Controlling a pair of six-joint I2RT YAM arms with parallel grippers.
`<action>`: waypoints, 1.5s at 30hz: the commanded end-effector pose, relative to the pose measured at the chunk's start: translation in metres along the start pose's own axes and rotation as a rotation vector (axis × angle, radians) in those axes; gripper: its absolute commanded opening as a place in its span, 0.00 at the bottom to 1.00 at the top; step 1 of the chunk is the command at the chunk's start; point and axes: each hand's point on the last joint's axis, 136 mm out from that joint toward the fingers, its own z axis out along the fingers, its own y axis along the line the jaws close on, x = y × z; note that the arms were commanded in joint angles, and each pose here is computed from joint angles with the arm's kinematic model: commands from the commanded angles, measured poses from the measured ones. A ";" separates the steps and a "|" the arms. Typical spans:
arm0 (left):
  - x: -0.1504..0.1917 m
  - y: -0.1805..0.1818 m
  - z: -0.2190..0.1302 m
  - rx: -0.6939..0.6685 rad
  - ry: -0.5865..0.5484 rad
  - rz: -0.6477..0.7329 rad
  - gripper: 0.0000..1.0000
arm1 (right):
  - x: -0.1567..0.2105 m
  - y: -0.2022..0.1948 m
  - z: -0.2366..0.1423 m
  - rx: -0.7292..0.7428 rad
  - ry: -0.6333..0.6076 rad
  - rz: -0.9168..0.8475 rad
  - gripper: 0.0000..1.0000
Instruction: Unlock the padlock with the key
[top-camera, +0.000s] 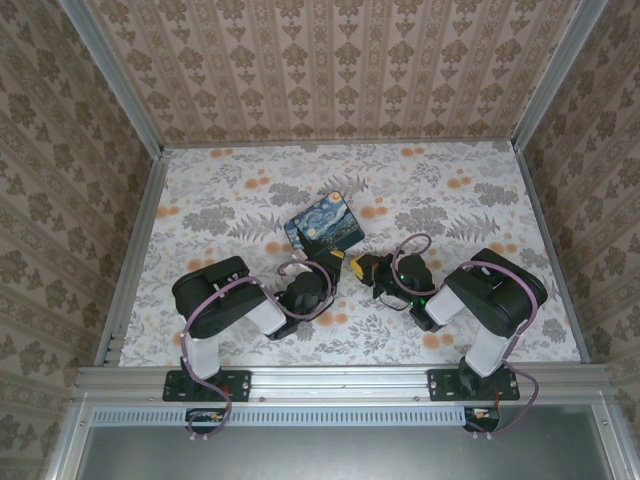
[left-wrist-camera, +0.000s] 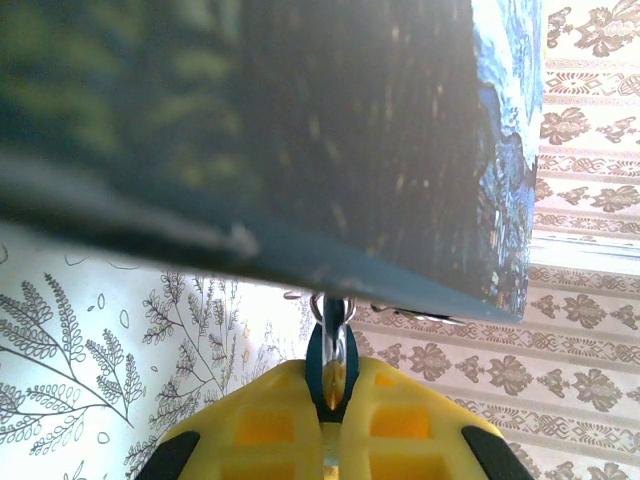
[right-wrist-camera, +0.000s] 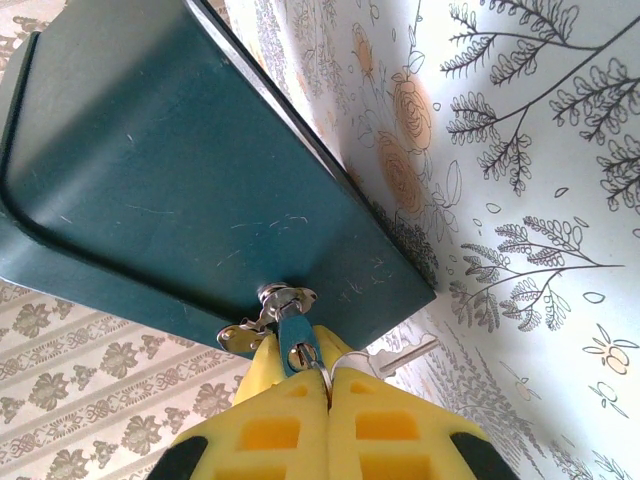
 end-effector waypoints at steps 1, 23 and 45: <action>0.048 0.023 -0.009 -0.074 0.218 -0.032 0.00 | 0.013 0.022 0.011 -0.063 0.068 -0.041 0.00; 0.043 0.045 -0.021 -0.143 0.228 -0.058 0.00 | 0.013 0.018 0.005 -0.016 0.080 -0.330 0.00; 0.055 0.057 -0.012 -0.177 0.262 -0.060 0.00 | 0.051 0.034 0.029 -0.059 0.223 -0.386 0.00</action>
